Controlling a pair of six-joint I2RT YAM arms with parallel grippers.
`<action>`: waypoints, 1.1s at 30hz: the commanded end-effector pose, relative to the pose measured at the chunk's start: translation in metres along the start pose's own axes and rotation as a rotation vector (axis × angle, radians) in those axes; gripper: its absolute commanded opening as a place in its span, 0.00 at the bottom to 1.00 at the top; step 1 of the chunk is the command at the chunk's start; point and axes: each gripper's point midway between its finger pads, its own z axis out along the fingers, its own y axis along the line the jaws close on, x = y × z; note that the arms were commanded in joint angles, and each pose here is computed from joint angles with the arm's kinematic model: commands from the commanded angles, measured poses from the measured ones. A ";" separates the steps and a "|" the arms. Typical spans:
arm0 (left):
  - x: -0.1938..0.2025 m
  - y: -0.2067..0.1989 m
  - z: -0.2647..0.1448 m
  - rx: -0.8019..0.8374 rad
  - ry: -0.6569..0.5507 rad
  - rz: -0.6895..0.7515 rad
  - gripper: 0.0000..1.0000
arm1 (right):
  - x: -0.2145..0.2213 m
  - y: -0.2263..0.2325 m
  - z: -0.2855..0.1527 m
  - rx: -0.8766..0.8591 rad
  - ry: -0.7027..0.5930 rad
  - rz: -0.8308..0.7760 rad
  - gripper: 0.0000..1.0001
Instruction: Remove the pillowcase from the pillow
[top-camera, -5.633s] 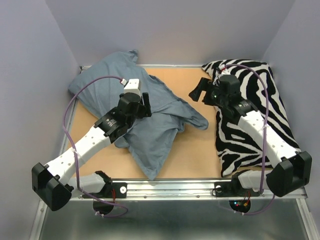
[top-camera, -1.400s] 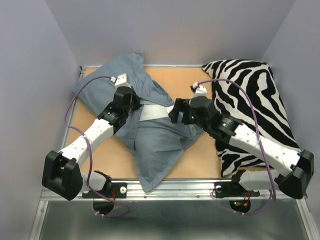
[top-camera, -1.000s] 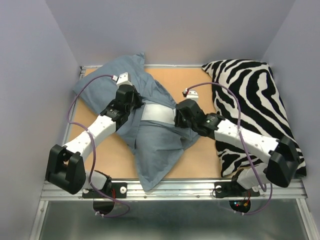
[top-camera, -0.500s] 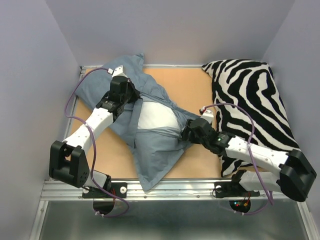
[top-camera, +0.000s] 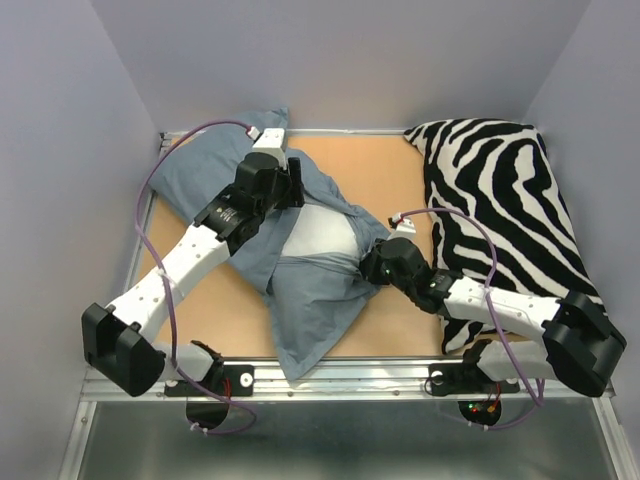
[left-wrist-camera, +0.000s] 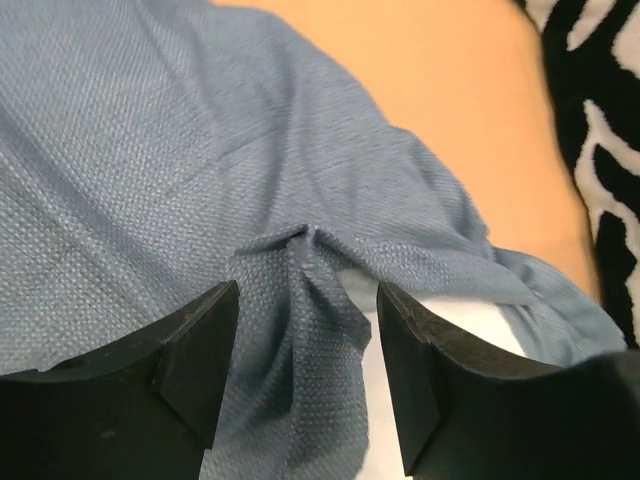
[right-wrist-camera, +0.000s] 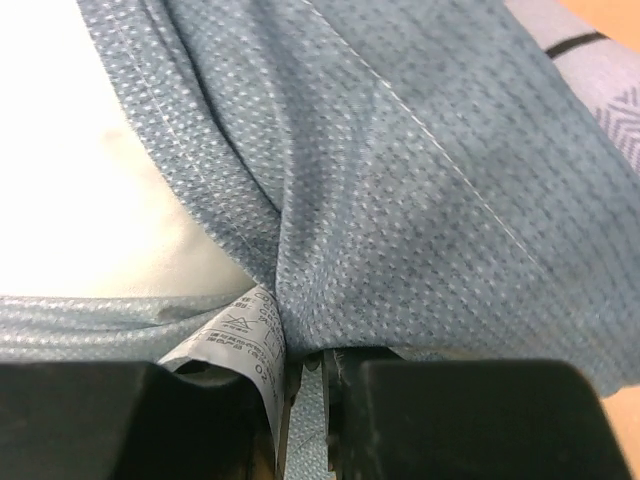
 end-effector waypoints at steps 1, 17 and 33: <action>-0.050 -0.018 -0.044 0.007 -0.110 0.112 0.69 | -0.020 0.025 -0.005 -0.115 -0.067 0.001 0.19; 0.035 -0.111 -0.051 0.047 0.068 0.291 0.70 | -0.028 0.031 -0.009 -0.136 -0.085 0.000 0.17; 0.114 -0.106 0.002 0.024 0.236 0.373 0.94 | -0.039 0.026 -0.022 -0.107 -0.116 0.009 0.18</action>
